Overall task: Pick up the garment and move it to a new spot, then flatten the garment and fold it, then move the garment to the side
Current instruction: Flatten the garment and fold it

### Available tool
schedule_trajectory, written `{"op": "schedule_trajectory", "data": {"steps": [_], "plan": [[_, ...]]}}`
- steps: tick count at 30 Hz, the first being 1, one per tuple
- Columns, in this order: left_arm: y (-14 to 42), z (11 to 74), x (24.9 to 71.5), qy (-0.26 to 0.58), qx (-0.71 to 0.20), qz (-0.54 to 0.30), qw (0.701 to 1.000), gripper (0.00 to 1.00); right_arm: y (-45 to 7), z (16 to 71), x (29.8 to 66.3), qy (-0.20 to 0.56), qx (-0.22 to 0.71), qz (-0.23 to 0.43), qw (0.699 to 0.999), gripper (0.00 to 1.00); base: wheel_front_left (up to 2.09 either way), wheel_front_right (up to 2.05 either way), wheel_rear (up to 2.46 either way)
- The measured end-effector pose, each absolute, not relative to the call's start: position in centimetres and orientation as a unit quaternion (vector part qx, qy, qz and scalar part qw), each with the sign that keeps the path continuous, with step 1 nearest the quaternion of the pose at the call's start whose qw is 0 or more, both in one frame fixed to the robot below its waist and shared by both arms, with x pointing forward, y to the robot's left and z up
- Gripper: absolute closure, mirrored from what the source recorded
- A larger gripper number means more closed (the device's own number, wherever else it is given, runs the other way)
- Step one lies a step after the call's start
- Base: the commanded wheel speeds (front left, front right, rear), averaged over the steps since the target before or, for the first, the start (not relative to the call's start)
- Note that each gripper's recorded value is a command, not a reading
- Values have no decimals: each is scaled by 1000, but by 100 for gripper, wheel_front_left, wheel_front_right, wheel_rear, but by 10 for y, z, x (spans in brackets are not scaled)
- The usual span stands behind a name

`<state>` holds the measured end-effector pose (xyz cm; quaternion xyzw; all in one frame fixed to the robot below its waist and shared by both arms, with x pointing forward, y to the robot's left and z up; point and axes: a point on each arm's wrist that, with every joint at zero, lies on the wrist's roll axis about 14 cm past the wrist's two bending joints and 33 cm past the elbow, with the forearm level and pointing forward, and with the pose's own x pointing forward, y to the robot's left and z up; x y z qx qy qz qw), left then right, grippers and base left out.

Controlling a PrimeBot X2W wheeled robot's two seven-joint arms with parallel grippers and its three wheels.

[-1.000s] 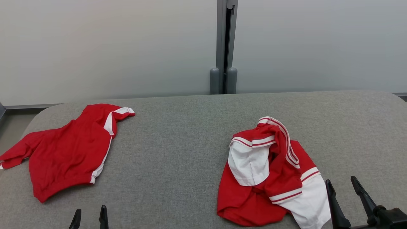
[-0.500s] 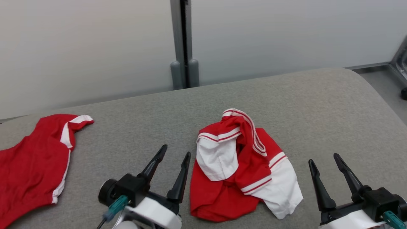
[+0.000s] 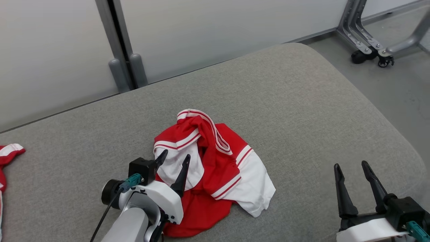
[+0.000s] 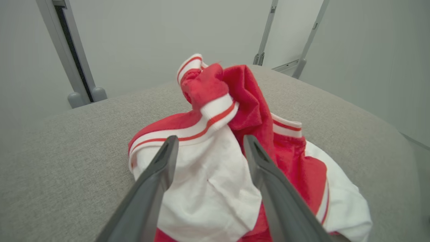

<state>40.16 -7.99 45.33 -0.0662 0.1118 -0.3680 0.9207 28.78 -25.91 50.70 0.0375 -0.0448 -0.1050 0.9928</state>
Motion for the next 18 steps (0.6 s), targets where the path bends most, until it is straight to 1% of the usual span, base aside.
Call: {"op": "schedule_trajectory", "data": {"steps": [1, 2, 5, 6, 12, 14, 18], "plan": [[-80, 447, 404, 121, -63, -365, 921, 56, -261, 506, 286, -43, 38, -109, 992, 0, 0, 0, 0], [-81, 441, 406, 129, -58, -365, 920, 100, -262, 505, 285, -41, 38, -113, 992, 0, 0, 0, 0], [-86, 431, 407, 147, -55, -377, 913, 100, -263, 502, 285, -36, 39, -118, 992, 0, 0, 0, 0], [-86, 433, 411, 146, -67, -371, 914, 100, -263, 502, 285, -35, 39, -118, 992, 0, 0, 0, 0], [-73, 465, 427, 120, -129, -345, 922, 100, -259, 500, 289, -34, 43, -110, 992, 0, 0, 0, 0], [-62, 478, 431, 119, -142, -342, 921, 100, -254, 497, 291, -30, 45, -101, 993, 0, 0, 0, 0], [-16, 530, 455, 75, -130, -328, 933, 100, -240, 499, 302, -33, 47, -74, 996, 0, 0, 0, 0]]}}
